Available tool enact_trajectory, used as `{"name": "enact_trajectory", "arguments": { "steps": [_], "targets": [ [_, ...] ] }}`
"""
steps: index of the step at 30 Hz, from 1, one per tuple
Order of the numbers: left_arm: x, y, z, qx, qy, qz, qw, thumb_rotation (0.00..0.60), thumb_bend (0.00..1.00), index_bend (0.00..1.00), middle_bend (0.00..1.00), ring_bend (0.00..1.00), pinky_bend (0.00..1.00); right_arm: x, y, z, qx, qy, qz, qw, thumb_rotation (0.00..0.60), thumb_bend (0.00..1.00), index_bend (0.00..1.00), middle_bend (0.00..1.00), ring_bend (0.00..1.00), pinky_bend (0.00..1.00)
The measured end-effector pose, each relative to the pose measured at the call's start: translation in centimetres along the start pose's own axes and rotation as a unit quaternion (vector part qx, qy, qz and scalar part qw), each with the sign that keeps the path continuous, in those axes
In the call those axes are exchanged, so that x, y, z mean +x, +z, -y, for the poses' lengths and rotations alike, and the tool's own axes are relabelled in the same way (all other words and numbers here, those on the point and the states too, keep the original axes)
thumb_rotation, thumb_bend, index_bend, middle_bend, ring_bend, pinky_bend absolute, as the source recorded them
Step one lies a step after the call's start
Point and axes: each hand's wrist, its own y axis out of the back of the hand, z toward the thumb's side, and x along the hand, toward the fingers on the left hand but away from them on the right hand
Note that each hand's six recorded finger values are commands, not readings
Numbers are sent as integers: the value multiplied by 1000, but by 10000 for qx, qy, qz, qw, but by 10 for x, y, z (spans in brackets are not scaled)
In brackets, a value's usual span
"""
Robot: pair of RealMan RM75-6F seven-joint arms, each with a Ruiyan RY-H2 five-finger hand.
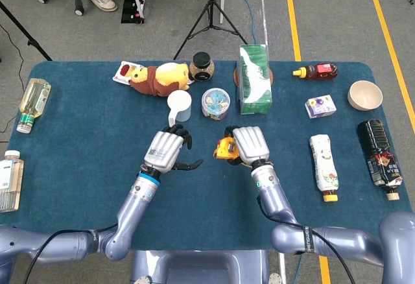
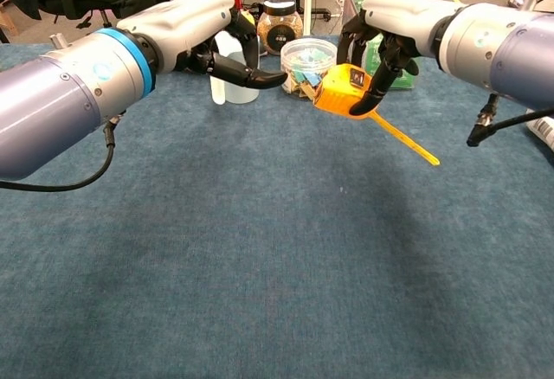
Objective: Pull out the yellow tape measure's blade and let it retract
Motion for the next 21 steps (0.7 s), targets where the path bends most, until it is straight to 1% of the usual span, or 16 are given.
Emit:
{"name": "enact_trajectory", "arguments": {
  "steps": [4,5,6,7,8,9,12,14,16,18,21],
  "targets": [
    [3,4,-1,25,47,31,10000,294,201,500,198,0,154,0,1,-1,-35,0,4,10000,599,286,654,689,767,749],
    [3,4,-1,39,66,42,10000,312,208,500,188,0,152,-1,0,-1,-48,3,11,10000,598,286,654,689,766,749],
    [4,5,-2,49,83,48,9999,354,228,500,178,0,151,-1,0,-1,-61,7,20,10000,599,287,654,689,766,749],
    [4,5,-2,53,96,52,9999,383,245,500,171,0,151,-1,0,-1,-72,9,31,10000,598,288,654,689,766,749],
    [4,6,-2,45,107,53,9999,433,270,501,160,0,151,-1,-1,-2,-75,9,39,10000,598,288,654,688,766,749],
    [5,7,-2,33,115,55,9999,469,286,500,151,0,150,-1,-1,-2,-76,11,46,10000,598,288,654,688,766,749],
    [5,8,-2,64,128,77,9999,536,290,500,133,0,148,-1,-3,-2,-90,19,87,9999,599,289,654,688,766,749],
    [5,8,-1,66,118,93,9999,553,290,500,125,0,147,-2,-5,-3,-119,14,112,9999,599,289,654,688,766,749],
    [5,9,-1,82,119,103,9998,556,277,500,121,0,146,-2,-6,-4,-144,7,137,9998,598,289,654,688,766,749],
    [5,9,0,108,123,112,9998,555,241,500,121,0,147,-3,-7,-5,-152,0,144,9998,597,288,654,688,766,749],
    [5,10,0,-10,129,99,9999,558,191,500,121,0,147,-3,-6,-5,-157,3,134,9998,599,289,654,687,766,749]
  ]
}}
